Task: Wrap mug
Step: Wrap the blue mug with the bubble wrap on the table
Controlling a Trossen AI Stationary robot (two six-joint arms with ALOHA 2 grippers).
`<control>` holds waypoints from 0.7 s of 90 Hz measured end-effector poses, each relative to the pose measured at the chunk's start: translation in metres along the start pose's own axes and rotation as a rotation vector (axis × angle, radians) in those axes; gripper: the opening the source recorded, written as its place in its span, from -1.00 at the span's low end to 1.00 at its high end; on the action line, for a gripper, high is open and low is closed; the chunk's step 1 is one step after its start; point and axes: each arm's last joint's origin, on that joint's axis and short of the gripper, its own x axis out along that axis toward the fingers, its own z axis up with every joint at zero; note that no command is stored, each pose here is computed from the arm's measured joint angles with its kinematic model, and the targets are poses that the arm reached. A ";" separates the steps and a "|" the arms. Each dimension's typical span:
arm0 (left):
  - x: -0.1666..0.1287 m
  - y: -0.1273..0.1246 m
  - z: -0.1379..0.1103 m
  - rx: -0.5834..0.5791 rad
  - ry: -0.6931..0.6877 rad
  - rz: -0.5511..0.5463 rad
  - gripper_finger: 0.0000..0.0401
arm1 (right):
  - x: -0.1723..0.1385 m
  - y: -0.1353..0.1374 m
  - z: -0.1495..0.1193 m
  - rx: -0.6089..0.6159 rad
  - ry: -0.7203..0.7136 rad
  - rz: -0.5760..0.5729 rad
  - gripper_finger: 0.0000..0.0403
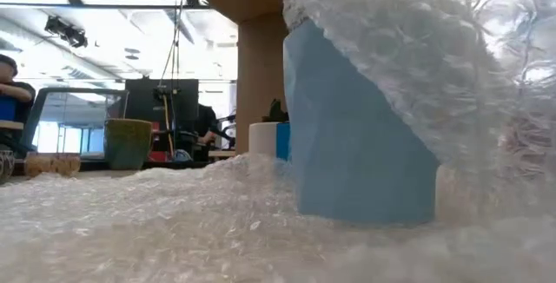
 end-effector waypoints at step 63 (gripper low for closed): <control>-0.035 -0.033 -0.084 -0.130 0.542 0.047 -0.29 | 0.037 -0.020 -0.008 0.055 -0.039 -0.004 -1.00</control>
